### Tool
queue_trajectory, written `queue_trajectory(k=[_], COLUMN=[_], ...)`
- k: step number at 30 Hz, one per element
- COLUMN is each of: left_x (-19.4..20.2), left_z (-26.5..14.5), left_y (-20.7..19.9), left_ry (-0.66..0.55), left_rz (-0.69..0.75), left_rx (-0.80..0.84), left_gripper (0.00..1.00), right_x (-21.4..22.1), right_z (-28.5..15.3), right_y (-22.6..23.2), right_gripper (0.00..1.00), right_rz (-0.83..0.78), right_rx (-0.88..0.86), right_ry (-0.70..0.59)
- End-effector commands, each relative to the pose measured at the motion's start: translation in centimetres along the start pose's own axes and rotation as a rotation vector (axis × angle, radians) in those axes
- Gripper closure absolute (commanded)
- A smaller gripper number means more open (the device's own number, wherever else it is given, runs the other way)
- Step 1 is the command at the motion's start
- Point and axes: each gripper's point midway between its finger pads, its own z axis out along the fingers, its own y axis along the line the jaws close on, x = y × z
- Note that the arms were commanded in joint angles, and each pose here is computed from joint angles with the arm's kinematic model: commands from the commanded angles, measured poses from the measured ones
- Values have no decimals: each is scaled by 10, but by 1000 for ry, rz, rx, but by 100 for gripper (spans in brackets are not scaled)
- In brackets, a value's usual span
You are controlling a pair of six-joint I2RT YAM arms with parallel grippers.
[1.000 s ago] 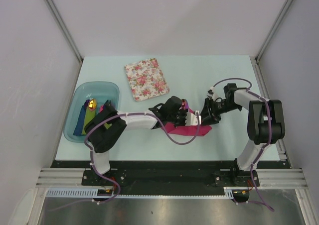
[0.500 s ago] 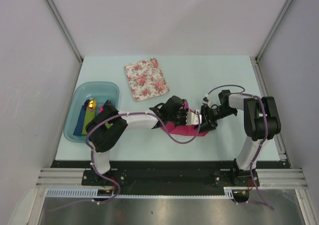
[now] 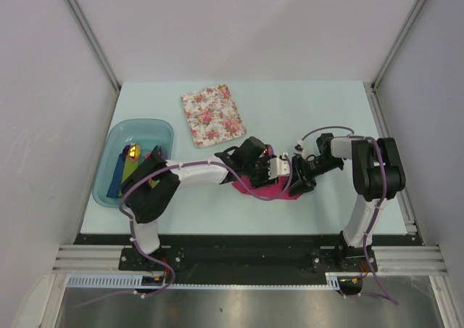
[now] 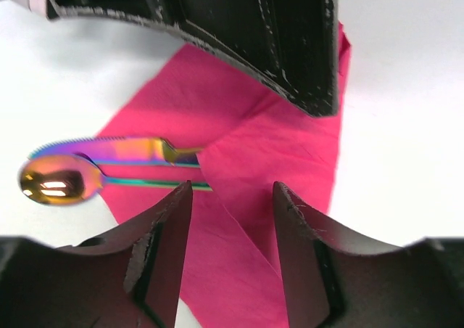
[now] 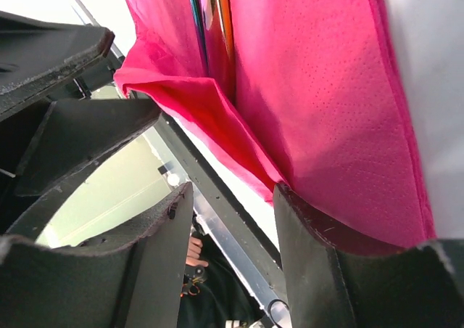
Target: Place the utensils on the paper napkin and roll it up
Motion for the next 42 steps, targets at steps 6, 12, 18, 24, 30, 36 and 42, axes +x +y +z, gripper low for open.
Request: queue_trajectory(k=[6,12,18,24,30,36,42], left_x=[-24,-21,-21,-23,-25,-22,-9], left_z=[-19,-6,-5,-6,-6,-3,5], left_y=[0,19,22,14,9,14,32], left_ry=[-57,-45,-62,-75,-89,-88,-50], left_rz=[-209,-314,-377,-380,-391,-408,-444], left_rx=[23,3,37,79,118,106,50], left_gripper=[56,61,66,75,75,96,100], right_x=[-5,-8,-19,-33,-27,-25,-20], right_z=[-4,-11,-26,-29,-20,-15,-10], right_y=[5,13,31,24,16,13,8], right_gripper=[48,49,50,53,53,54,58], right_rz=[-30,-40,-53,-42,-24,-41,-43], right_rx=[9,-5,-60,-35,-34,-19,4], right_ry=[-22,-41,-87,-119,-80,-63,-40])
